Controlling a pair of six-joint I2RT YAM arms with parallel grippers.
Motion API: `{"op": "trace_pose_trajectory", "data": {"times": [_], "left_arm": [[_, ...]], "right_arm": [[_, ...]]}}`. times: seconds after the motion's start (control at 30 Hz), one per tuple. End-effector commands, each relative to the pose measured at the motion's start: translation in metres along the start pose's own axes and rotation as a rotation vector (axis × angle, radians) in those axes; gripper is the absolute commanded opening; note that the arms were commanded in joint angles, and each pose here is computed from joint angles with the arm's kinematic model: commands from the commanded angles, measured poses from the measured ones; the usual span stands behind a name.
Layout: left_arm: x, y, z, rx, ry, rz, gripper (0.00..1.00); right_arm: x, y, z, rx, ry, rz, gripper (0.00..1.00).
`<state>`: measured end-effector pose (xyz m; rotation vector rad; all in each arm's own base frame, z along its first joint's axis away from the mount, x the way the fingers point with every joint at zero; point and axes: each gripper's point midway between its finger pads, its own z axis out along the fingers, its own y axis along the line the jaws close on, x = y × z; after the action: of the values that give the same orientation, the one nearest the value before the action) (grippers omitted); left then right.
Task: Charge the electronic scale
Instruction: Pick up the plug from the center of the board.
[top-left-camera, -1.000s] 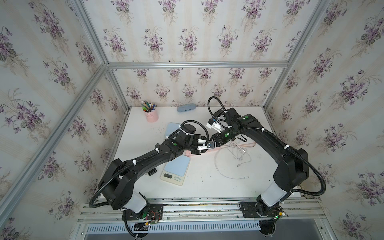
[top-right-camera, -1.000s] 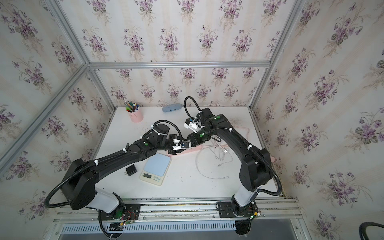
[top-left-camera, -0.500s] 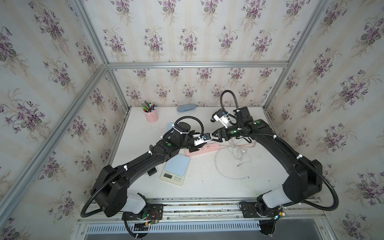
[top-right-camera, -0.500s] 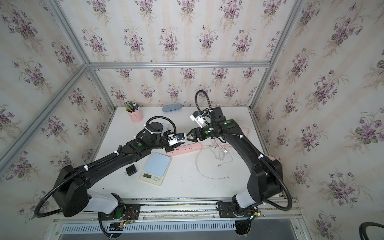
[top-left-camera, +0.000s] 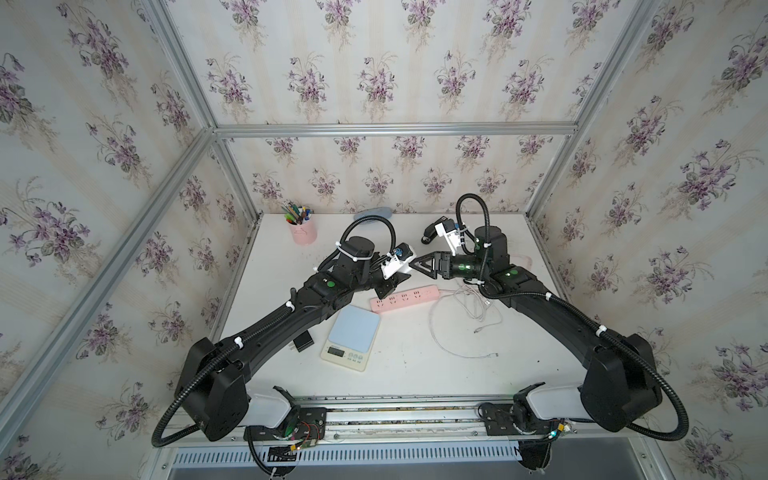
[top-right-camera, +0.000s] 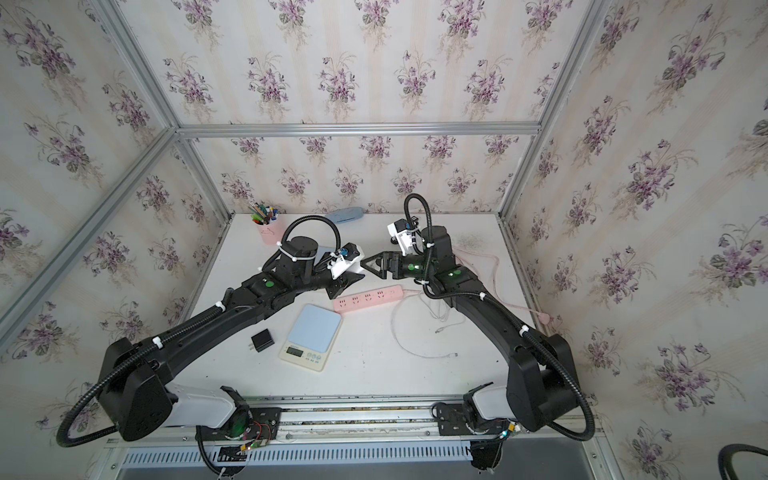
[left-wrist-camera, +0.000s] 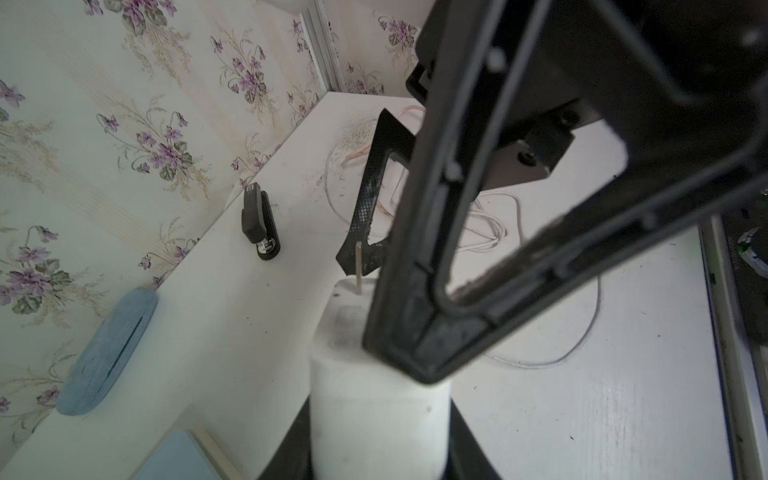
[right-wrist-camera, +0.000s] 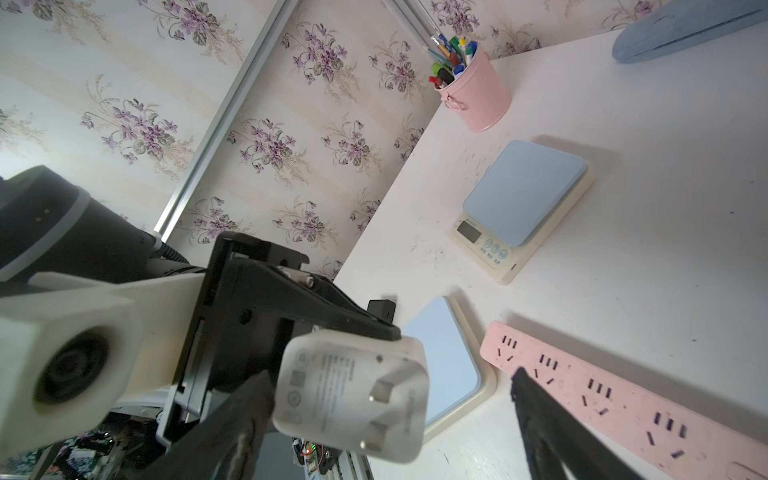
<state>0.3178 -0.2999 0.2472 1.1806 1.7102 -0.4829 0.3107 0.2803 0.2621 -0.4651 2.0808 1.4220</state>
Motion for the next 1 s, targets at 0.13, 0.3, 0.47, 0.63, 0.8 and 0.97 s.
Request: {"op": "trace_pose_trajectory", "data": {"times": [0.13,0.3,0.47,0.63,0.8,0.97], "left_arm": [[-0.007,-0.001,-0.002,0.019,-0.012,-0.055,0.30],[-0.010,-0.002,-0.002,0.030,-0.013,-0.044,0.32],[-0.012,0.005,-0.004,-0.002,-0.010,-0.052,0.63],[-0.021,0.030,-0.021,0.012,-0.137,-0.265,0.84],[-0.029,0.034,-0.037,0.042,-0.348,-0.331,0.84],[-0.038,0.028,-0.034,0.113,-0.419,-0.346,0.82]], "right_arm": [[0.005,0.011,0.014,-0.088,0.049,0.024,0.86],[0.014,0.012,0.027,-0.119,0.113,0.056,0.66],[0.008,0.013,0.029,-0.137,0.094,0.090,0.39],[-0.013,0.025,0.017,-0.232,-0.001,0.157,0.35],[-0.027,0.034,0.008,-0.304,-0.042,0.204,0.35],[-0.032,0.044,0.004,-0.344,-0.047,0.221,0.35]]}}
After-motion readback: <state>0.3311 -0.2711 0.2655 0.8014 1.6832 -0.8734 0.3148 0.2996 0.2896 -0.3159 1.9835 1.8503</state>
